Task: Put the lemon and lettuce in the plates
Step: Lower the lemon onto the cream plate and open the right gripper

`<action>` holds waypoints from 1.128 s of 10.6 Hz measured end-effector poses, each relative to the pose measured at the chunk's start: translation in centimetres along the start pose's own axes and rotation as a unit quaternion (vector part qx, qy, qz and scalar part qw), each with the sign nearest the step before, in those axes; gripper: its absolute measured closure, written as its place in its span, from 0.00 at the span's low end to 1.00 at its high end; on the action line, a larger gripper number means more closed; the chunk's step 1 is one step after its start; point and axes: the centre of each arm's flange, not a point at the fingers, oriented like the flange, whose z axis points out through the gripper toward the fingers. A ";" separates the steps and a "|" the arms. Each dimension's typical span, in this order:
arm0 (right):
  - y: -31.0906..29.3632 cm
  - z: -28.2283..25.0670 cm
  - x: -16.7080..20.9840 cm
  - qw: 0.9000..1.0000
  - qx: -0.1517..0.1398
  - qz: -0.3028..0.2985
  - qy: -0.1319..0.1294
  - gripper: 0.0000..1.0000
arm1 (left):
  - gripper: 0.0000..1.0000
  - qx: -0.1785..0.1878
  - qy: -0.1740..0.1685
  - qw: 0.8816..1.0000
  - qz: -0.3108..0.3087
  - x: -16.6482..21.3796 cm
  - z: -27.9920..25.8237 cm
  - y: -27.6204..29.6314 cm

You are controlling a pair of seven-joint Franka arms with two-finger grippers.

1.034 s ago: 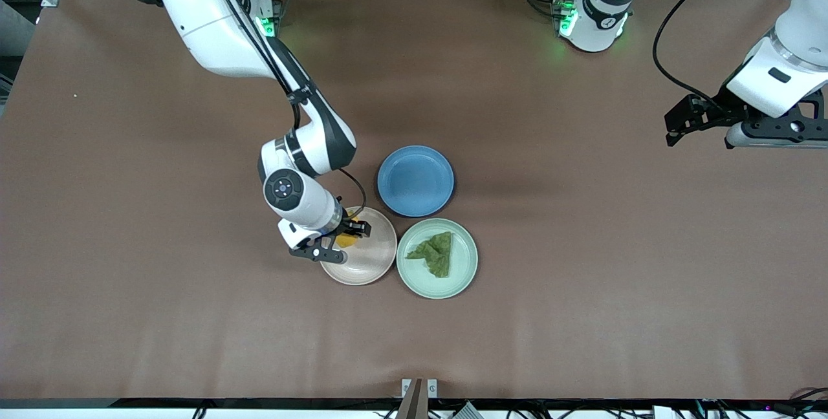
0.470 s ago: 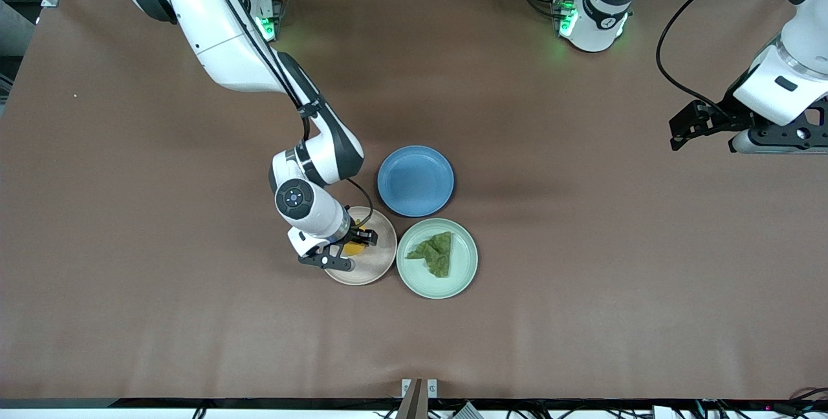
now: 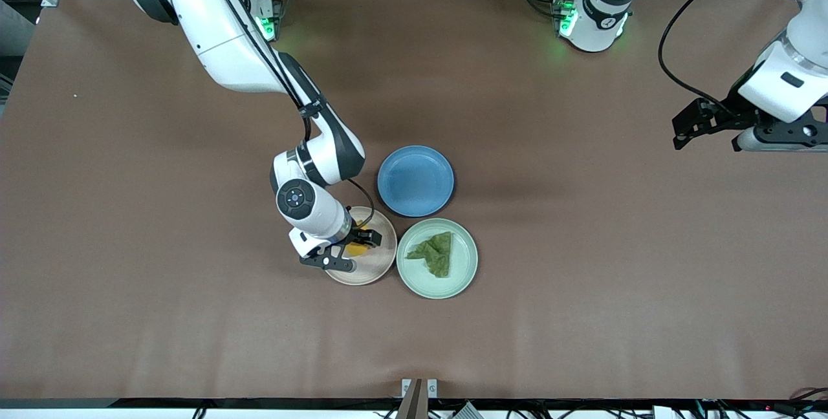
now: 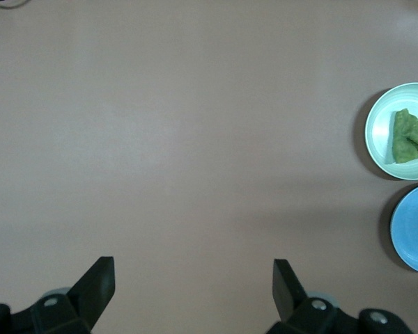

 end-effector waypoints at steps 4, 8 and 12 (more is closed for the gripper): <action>0.0 -1.2 0.9 1.000 -0.004 0.003 -0.004 0.00 | 0.00 0.000 -0.001 1.000 -0.001 0.0 -2.0 -0.1; 1.3 -6.8 4.2 0.999 -0.020 0.018 -0.044 0.00 | 0.00 0.001 -0.011 1.000 -0.002 -0.2 -2.4 -0.2; 5.3 -10.5 6.7 0.997 -0.032 0.020 -0.072 0.00 | 0.00 0.002 -0.016 1.000 -0.006 -0.3 -2.4 -0.7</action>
